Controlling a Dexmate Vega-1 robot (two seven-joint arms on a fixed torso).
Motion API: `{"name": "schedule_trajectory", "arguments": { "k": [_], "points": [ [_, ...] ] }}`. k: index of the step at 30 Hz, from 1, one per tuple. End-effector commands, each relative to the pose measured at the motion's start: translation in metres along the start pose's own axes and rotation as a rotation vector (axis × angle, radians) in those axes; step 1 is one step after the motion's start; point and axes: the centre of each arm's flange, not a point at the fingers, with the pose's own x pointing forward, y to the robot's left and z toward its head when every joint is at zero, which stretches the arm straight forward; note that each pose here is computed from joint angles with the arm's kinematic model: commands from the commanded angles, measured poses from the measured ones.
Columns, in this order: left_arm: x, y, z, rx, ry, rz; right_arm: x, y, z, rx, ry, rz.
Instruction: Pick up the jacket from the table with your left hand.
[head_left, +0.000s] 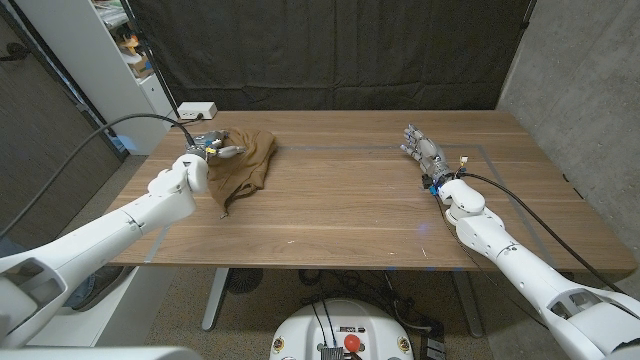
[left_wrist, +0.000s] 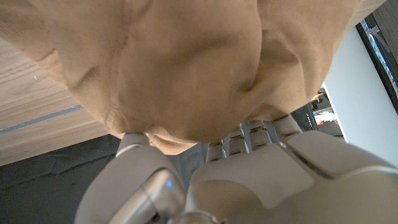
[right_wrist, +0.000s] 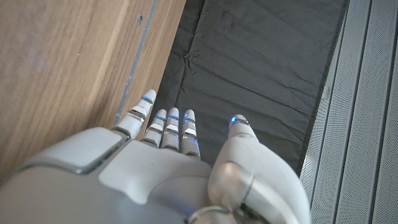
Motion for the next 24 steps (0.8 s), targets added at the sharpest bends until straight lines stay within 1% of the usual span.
{"name": "schedule_trajectory", "arguments": {
  "k": [1, 2, 3, 9, 10, 17, 20, 24],
  "points": [
    [0.001, -0.02, 0.007, -0.003, 0.004, -0.061, -0.001, -0.003, -0.004, 0.007, 0.005, 0.003],
    [0.001, -0.021, 0.008, -0.002, -0.001, -0.065, -0.002, -0.003, -0.004, 0.007, 0.006, 0.003],
    [0.001, -0.023, 0.008, -0.001, 0.009, -0.066, -0.002, -0.003, -0.004, 0.008, 0.006, 0.003],
    [0.001, -0.028, 0.011, 0.011, 0.015, -0.095, -0.003, -0.004, -0.005, 0.011, 0.007, 0.004],
    [0.001, -0.029, 0.012, 0.012, 0.028, -0.104, -0.003, -0.004, -0.005, 0.011, 0.008, 0.004],
    [0.003, -0.033, 0.013, 0.016, 0.075, -0.219, -0.005, -0.006, -0.009, 0.017, 0.014, 0.002],
    [0.003, -0.036, 0.014, 0.022, 0.074, -0.241, -0.006, -0.006, -0.01, 0.018, 0.016, 0.003],
    [0.003, -0.04, 0.016, 0.024, 0.086, -0.25, -0.006, -0.006, -0.011, 0.021, 0.019, 0.004]
  ]
}}
